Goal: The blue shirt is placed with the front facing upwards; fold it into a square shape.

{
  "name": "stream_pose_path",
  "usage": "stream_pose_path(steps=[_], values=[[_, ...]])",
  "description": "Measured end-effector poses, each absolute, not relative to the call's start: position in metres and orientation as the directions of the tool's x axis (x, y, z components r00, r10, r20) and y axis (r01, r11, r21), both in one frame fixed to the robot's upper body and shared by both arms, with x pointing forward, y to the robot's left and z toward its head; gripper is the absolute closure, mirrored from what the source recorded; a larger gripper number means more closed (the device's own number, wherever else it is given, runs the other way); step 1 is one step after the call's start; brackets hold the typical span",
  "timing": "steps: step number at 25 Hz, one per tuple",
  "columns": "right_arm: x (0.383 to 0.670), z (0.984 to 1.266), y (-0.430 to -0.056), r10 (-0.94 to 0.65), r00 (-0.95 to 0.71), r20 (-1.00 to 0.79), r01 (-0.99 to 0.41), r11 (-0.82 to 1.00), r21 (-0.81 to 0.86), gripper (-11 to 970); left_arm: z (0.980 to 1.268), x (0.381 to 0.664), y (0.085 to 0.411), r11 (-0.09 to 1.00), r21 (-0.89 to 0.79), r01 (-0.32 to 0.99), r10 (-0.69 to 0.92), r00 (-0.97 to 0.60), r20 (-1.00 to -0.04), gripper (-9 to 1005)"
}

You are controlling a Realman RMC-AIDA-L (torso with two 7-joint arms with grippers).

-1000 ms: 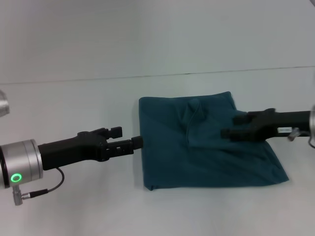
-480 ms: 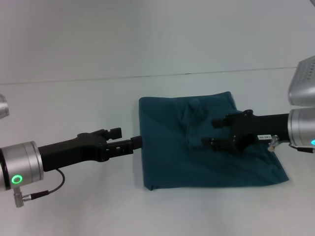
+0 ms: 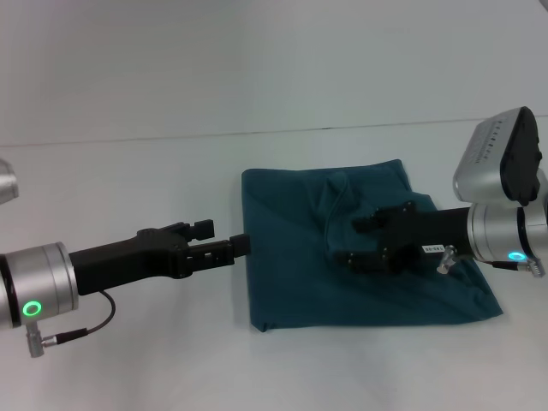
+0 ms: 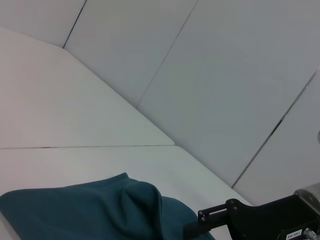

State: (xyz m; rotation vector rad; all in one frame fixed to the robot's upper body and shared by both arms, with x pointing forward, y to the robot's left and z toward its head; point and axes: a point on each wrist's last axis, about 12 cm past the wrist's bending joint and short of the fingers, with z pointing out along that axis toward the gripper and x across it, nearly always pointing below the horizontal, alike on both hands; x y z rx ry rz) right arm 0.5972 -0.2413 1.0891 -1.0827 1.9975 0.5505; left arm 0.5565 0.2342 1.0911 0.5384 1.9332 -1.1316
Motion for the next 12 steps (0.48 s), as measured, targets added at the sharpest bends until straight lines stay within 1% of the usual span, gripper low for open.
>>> stream_pose_path(steps=[10,12], values=[[0.6026,1.0859,-0.236,-0.534,-0.32,-0.783,-0.828,0.559,-0.043,285,1.0915,0.5568,0.234,0.505,-0.516,0.692,-0.04,-0.578,-0.815,63],[0.6029,1.0854,-0.2346,-0.544,-0.316,-0.778,-0.831,0.554,-0.05,373,1.0915,0.5568,0.2341,0.505,-0.516,0.692,-0.041,-0.579,-0.815,62]])
